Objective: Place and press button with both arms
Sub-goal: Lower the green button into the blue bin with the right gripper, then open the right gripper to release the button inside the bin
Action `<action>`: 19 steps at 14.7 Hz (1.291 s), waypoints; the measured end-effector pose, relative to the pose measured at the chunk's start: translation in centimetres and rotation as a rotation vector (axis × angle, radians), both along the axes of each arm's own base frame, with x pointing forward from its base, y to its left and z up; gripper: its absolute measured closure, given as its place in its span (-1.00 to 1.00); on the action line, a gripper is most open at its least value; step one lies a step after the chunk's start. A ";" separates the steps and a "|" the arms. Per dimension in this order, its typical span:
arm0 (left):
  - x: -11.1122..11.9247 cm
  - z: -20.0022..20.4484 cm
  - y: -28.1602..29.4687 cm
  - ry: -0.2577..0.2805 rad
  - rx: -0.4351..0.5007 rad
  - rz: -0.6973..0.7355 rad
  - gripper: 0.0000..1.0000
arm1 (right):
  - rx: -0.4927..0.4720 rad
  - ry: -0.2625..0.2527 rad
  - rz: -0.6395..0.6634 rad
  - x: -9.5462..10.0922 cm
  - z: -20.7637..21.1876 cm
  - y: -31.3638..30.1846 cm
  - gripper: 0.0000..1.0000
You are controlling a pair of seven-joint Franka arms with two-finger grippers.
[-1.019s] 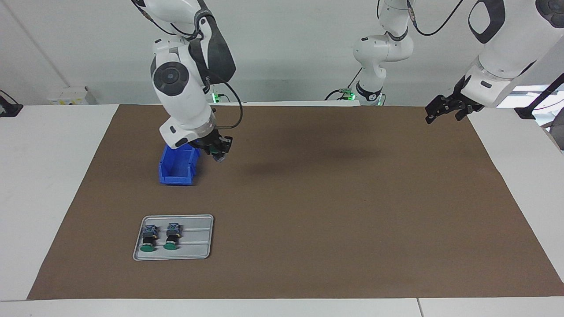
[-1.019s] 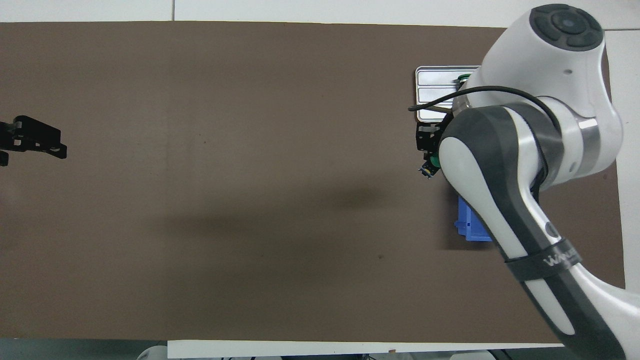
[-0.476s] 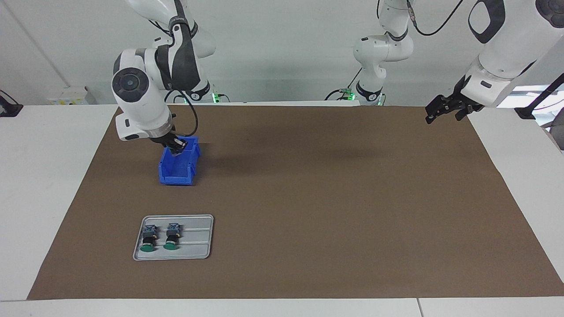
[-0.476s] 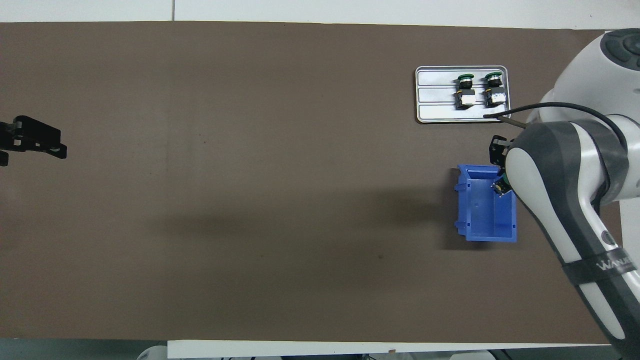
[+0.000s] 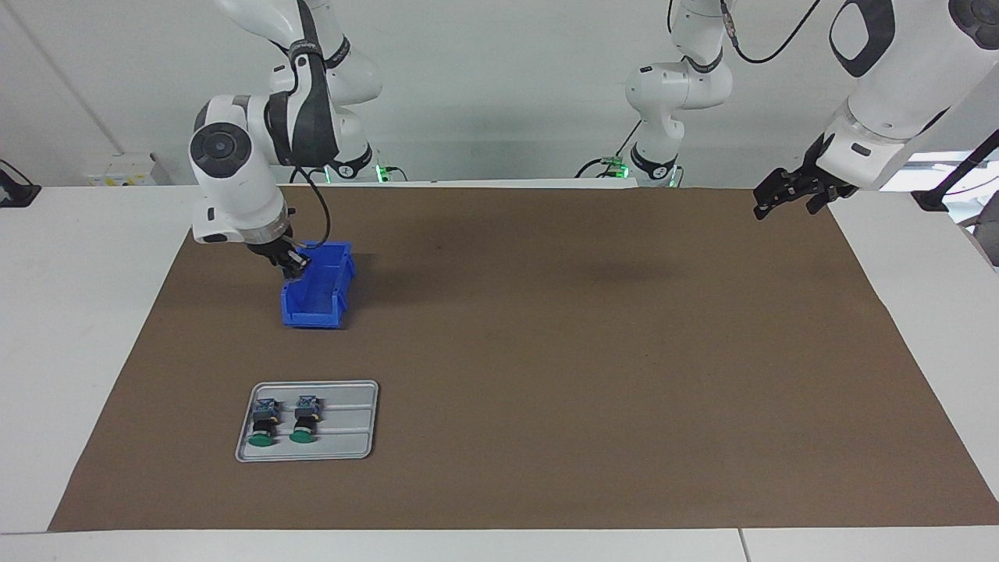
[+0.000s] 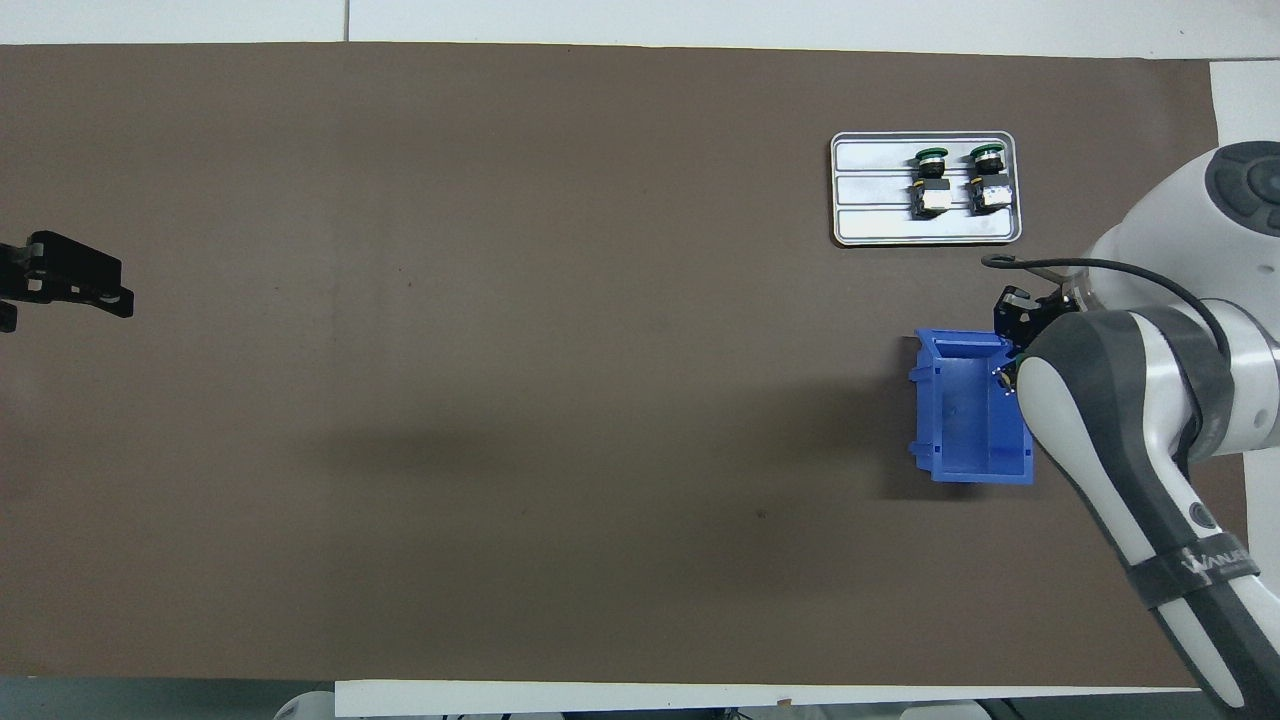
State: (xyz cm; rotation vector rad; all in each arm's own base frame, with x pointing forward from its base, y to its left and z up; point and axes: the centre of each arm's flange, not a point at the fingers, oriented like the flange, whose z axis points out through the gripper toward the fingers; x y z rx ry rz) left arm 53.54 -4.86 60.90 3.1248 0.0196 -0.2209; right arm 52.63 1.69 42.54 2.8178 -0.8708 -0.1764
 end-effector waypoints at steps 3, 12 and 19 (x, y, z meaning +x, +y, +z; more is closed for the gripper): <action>0.0 0.0 0.0 0.000 0.000 0.000 -1.00 | -0.001 -0.032 -0.022 0.0 0.1 0.7 0.16; 0.0 0.0 0.0 0.000 0.000 0.000 -1.00 | 0.009 -0.098 -0.071 -1.6 -2.8 1.5 0.16; 0.0 0.0 0.0 0.000 0.000 0.000 -1.00 | 0.013 -0.099 -0.085 -4.0 -4.5 3.2 0.16</action>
